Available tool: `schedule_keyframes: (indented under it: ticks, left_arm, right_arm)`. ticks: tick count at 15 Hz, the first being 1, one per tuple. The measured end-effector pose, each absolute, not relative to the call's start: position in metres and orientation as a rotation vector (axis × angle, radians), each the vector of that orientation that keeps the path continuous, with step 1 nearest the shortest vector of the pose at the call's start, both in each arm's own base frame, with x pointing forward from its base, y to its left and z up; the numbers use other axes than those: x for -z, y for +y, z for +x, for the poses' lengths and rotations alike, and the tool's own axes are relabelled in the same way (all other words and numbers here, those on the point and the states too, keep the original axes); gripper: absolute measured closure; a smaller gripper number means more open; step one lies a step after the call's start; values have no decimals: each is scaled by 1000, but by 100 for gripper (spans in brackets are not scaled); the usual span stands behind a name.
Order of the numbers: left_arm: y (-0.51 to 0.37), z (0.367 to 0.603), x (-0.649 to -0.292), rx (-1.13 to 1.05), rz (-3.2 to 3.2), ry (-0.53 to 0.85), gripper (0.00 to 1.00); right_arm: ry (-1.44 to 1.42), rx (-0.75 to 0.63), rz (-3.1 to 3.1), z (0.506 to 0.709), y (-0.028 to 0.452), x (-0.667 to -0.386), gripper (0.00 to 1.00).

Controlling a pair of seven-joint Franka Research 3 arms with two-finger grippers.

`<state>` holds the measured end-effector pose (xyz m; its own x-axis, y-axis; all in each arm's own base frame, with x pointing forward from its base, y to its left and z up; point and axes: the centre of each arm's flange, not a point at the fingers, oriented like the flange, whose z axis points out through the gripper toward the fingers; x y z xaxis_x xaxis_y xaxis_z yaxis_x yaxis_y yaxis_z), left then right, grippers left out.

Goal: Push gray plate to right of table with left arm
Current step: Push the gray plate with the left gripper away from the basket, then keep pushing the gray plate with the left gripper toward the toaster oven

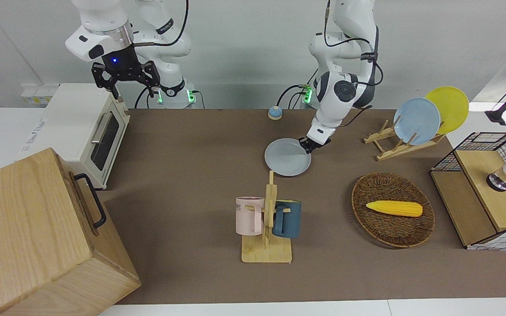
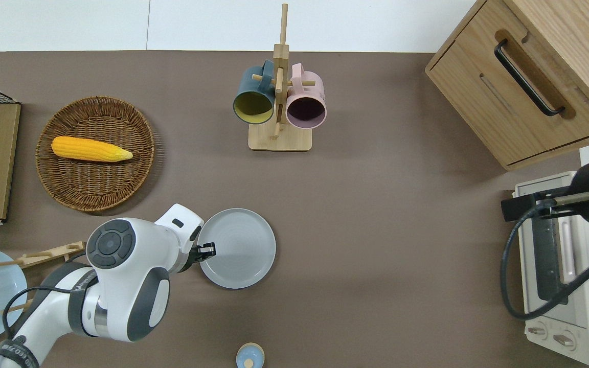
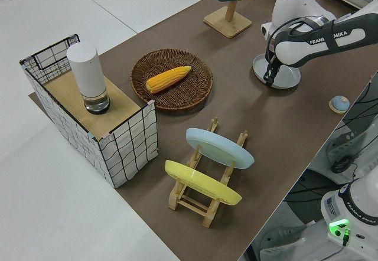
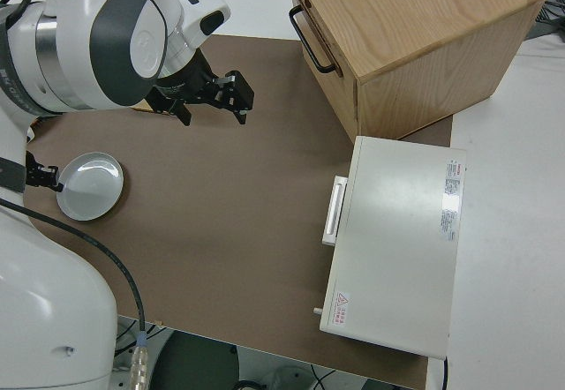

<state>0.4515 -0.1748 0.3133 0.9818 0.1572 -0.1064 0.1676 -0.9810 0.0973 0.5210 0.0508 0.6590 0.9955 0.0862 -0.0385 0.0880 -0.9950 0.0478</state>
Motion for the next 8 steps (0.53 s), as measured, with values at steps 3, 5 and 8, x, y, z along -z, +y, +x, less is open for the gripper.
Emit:
schedule_keyframes:
  ticks: [3, 5, 8]
  left_arm:
    - [-206, 449, -306, 106, 3007, 273, 96]
    - [-224, 448, -306, 73, 2991, 297, 96]
    - [-252, 446, -305, 66, 2968, 341, 96]
  right_arm:
    - [135, 56, 3089, 521, 51, -659, 0]
    - [135, 56, 3089, 521, 51, -659, 0]
    - [135, 56, 3089, 521, 51, -659, 0]
